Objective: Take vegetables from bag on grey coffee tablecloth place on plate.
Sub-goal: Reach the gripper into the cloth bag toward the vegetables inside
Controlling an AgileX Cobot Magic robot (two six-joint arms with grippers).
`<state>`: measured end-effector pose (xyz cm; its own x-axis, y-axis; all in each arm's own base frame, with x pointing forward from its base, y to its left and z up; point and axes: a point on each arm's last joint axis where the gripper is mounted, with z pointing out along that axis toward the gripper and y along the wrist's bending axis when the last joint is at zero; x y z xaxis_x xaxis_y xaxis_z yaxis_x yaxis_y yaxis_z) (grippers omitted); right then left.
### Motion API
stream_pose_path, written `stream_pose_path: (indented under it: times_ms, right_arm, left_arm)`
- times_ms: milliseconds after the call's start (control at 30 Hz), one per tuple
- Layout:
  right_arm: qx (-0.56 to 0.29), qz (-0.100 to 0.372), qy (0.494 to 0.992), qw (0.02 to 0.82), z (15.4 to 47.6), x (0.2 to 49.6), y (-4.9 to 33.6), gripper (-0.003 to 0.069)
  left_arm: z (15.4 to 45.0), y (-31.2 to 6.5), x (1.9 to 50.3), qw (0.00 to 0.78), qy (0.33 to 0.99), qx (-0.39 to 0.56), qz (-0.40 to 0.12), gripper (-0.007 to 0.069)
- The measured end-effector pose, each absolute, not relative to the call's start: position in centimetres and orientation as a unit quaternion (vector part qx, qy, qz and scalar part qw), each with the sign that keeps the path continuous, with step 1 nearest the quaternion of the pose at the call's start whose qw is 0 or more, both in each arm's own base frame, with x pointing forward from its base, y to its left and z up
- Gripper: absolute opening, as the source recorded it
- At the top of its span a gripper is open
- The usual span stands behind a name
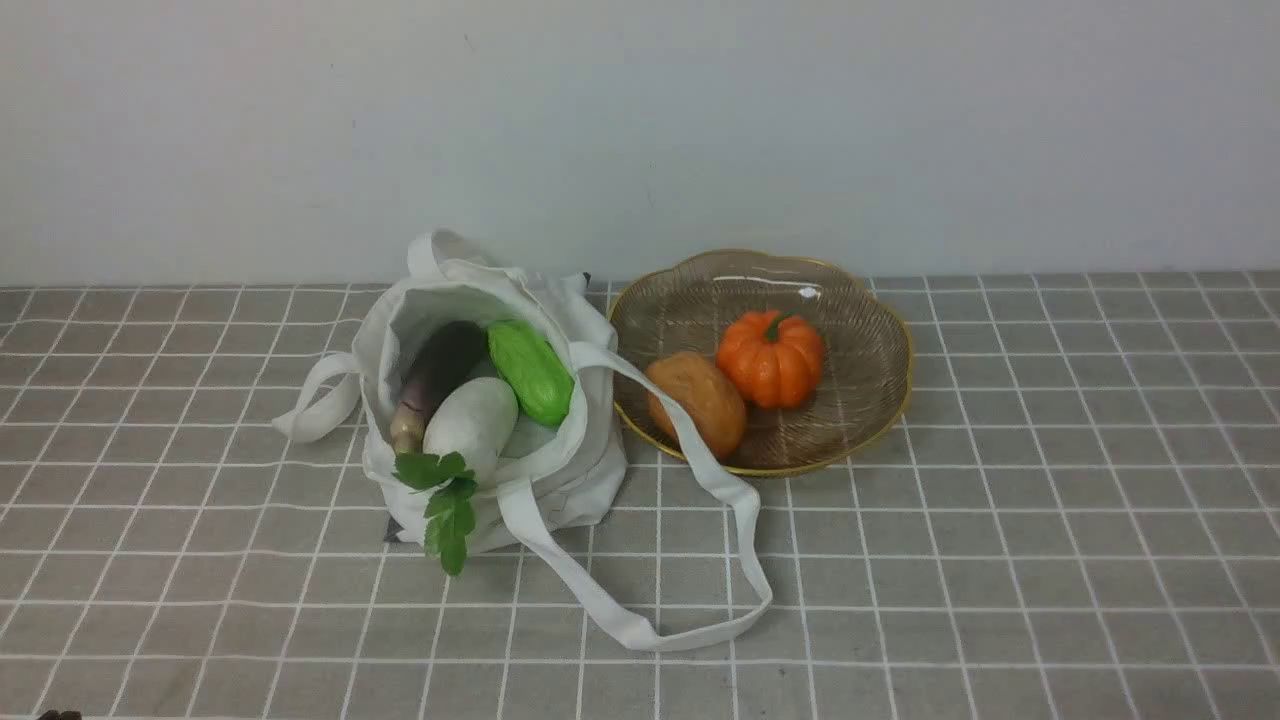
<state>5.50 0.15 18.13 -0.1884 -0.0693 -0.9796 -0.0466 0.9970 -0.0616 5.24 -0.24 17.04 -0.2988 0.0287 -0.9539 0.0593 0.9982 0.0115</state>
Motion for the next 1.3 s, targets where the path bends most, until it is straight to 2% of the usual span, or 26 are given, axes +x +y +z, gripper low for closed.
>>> stream_pose_path:
  times_ms: [1167, 1233, 1300]
  right_arm:
    - [-0.047, -0.016, 0.77, 0.636, 18.13, 5.5, 0.15, -0.0015]
    - [-0.05, -0.019, 0.77, 0.636, 18.13, 5.5, 0.15, -0.0015]
    - [-0.051, -0.02, 0.77, 0.636, 18.13, 5.5, 0.15, -0.0015]
  left_arm:
    - [17.03, -0.24, 5.23, 0.591, 0.806, 0.027, -0.013, -0.0004]
    - [17.03, -0.39, 5.22, 0.59, 0.807, 0.006, -0.04, -0.0004]
    - [17.05, -0.68, 5.2, 0.585, 0.805, -0.035, -0.089, -0.0004]
